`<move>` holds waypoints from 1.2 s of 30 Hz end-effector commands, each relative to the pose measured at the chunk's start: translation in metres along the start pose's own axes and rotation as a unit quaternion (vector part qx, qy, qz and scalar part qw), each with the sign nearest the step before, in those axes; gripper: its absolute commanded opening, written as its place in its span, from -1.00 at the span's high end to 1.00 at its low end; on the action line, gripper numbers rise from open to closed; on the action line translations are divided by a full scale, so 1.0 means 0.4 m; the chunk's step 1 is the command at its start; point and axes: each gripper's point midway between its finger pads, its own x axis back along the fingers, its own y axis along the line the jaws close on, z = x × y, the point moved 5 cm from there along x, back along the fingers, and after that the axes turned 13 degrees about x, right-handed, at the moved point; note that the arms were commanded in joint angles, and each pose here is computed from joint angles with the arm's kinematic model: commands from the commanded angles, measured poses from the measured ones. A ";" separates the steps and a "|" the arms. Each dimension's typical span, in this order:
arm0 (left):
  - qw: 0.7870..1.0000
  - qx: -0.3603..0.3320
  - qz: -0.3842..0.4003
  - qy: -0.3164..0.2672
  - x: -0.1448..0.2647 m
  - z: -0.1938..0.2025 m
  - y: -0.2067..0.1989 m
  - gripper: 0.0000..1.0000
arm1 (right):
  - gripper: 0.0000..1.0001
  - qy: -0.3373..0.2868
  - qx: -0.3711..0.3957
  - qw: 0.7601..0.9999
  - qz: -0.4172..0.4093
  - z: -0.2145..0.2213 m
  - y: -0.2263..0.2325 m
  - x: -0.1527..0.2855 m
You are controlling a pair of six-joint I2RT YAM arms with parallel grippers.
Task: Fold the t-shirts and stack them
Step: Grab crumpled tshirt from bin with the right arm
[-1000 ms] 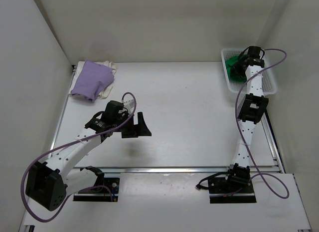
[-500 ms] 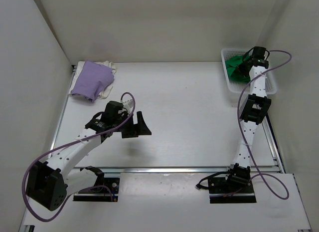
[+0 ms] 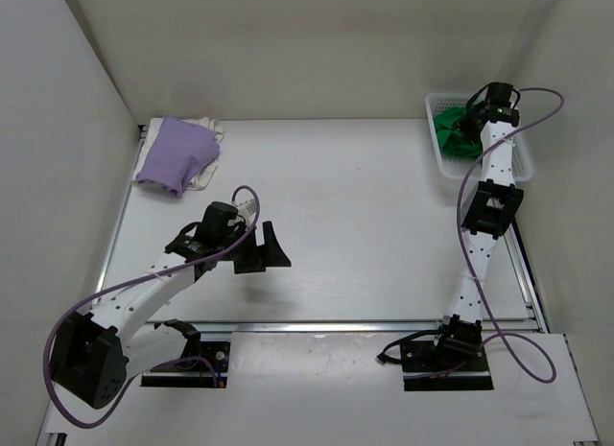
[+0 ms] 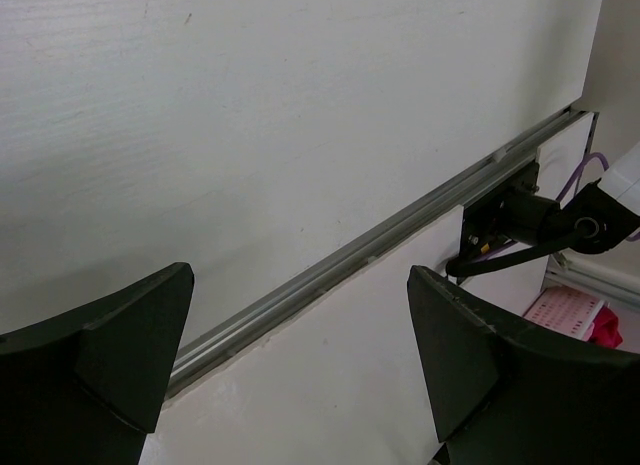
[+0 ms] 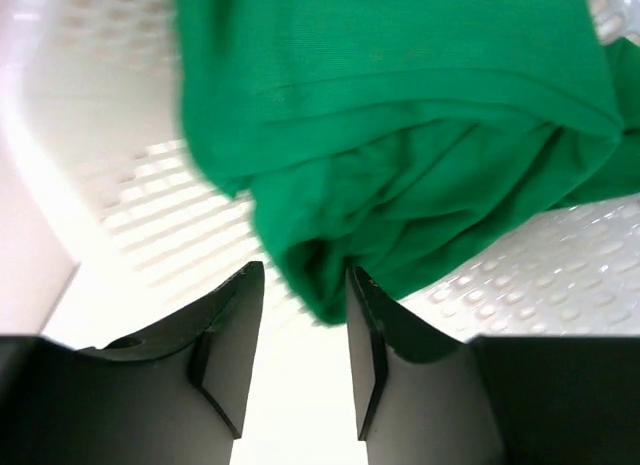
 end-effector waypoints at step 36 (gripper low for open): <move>0.999 0.010 0.003 -0.030 0.023 -0.012 -0.007 -0.98 | 0.73 0.015 -0.050 0.997 -0.059 0.005 -0.001 -0.046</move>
